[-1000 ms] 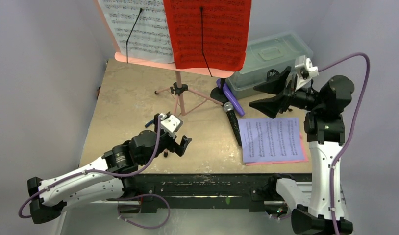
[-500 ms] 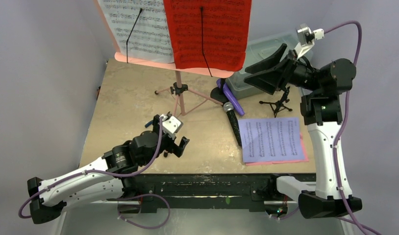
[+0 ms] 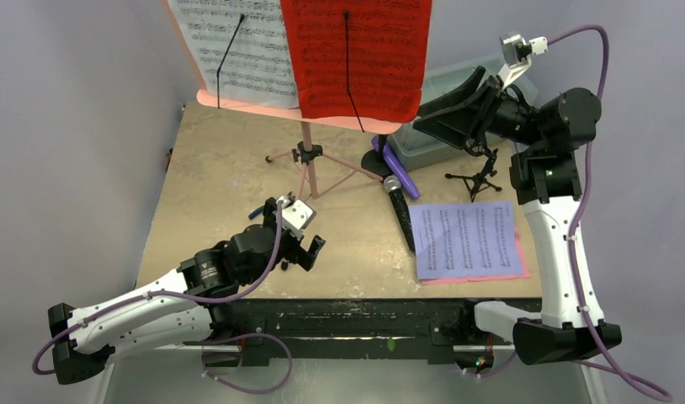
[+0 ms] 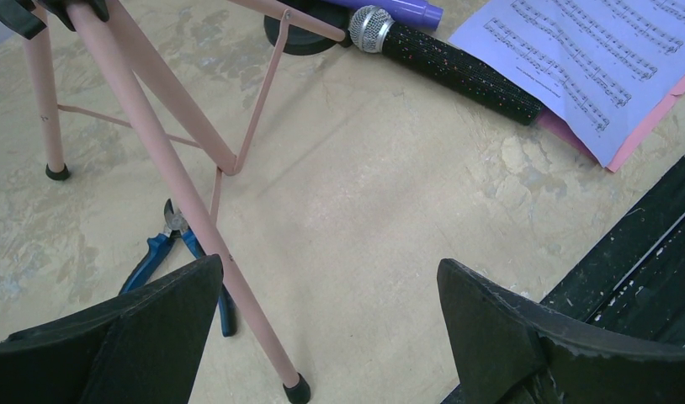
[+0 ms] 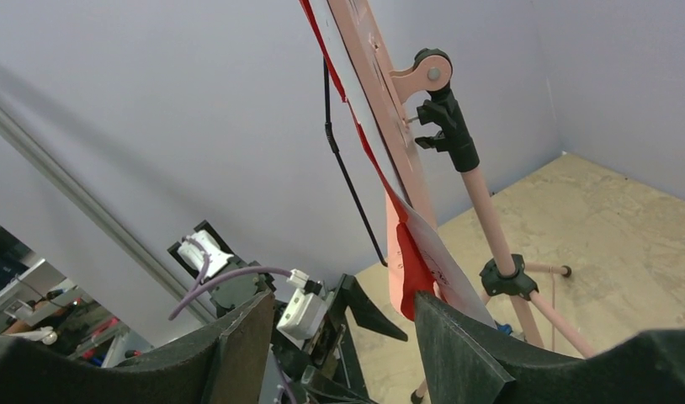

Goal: Pack up the instrument practice props
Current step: Pick up the sheet music from the music stand.

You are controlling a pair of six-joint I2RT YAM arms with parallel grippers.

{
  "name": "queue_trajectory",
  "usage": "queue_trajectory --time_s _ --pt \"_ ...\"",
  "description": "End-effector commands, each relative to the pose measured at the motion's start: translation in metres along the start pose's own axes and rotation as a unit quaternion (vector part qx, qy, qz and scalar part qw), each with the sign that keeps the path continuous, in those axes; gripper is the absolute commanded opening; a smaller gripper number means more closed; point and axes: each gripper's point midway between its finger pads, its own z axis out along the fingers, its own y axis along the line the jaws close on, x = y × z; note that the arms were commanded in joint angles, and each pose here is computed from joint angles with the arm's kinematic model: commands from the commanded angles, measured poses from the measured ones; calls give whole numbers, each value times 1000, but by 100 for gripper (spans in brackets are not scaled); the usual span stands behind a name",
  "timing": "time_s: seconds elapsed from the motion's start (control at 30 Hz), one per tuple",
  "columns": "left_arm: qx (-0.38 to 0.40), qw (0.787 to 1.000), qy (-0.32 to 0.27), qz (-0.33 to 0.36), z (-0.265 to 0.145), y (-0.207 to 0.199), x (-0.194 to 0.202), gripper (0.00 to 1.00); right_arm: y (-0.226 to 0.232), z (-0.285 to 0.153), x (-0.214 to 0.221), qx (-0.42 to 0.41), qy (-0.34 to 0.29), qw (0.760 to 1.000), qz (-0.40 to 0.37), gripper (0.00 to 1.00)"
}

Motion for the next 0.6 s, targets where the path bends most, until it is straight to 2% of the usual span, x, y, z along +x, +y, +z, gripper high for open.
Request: queue_trajectory --time_s 0.0,0.2,0.57 --pt "1 1000 -7 0 0 0 -4 99 16 3 -14 -12 -14 999 -31 65" --pt "1 1000 -6 -1 0 1 -4 99 20 5 -16 -22 -13 999 -38 58" --pt "2 1000 -7 -3 0 1 -5 99 8 9 -26 6 -27 998 -55 58"
